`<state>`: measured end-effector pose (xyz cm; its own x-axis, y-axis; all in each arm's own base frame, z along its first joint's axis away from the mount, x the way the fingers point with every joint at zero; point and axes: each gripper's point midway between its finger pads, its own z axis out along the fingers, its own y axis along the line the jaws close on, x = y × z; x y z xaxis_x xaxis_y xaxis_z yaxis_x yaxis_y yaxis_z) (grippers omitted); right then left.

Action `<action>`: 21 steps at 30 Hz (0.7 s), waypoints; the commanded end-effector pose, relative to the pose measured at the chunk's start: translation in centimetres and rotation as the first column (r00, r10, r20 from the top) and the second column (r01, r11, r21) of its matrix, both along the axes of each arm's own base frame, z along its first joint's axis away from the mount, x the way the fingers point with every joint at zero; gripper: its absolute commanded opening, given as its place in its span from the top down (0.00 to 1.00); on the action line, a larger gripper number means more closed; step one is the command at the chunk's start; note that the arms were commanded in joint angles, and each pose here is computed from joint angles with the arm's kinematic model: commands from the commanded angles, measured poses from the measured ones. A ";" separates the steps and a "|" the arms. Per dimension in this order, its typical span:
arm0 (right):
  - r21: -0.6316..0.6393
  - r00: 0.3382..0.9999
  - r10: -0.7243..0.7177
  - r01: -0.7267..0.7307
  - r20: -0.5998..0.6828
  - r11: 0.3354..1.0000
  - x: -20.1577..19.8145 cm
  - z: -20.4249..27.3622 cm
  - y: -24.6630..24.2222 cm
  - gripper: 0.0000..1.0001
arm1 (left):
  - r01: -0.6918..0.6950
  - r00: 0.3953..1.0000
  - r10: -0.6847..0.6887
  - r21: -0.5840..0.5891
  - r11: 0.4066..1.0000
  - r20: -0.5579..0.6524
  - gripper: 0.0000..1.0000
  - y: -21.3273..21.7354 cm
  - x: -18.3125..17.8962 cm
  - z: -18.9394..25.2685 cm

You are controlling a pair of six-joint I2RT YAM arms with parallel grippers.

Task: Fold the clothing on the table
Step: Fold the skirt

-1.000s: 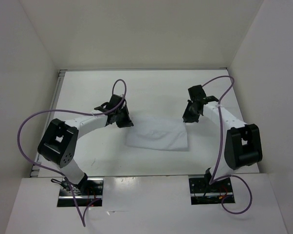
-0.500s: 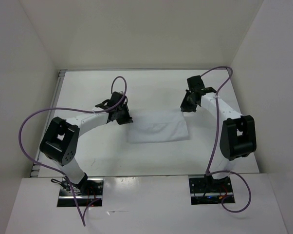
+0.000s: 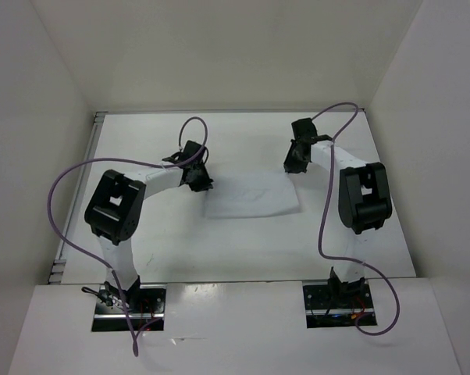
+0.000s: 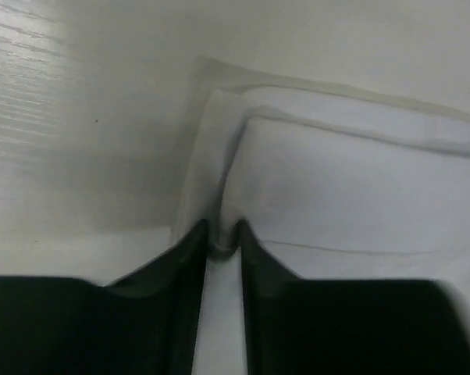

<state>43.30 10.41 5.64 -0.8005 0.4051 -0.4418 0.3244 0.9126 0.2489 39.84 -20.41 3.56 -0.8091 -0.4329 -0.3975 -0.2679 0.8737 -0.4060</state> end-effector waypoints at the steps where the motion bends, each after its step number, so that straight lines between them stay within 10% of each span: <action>1: -0.015 0.989 -0.002 0.004 0.151 1.000 4.2 2.9 -0.6 0.75 | -0.095 0.994 0.094 0.033 0.995 0.049 0.64 0.9 2.5 0.4; 2: -0.009 0.983 -0.003 0.005 0.182 1.000 4.5 3.8 -0.5 0.55 | -0.096 0.994 0.094 0.027 0.995 0.061 0.47 0.9 2.6 1.0; 6: 0.022 0.953 -0.004 -0.003 0.304 1.000 3.1 9.5 -0.6 0.43 | -0.184 0.966 0.184 -0.020 0.983 0.183 0.14 2.1 2.7 5.3; 21: 0.243 0.932 0.293 -0.341 0.213 0.908 -7.7 12.1 8.2 0.46 | -0.193 0.968 0.195 -0.025 0.981 0.157 0.10 5.8 -6.5 6.5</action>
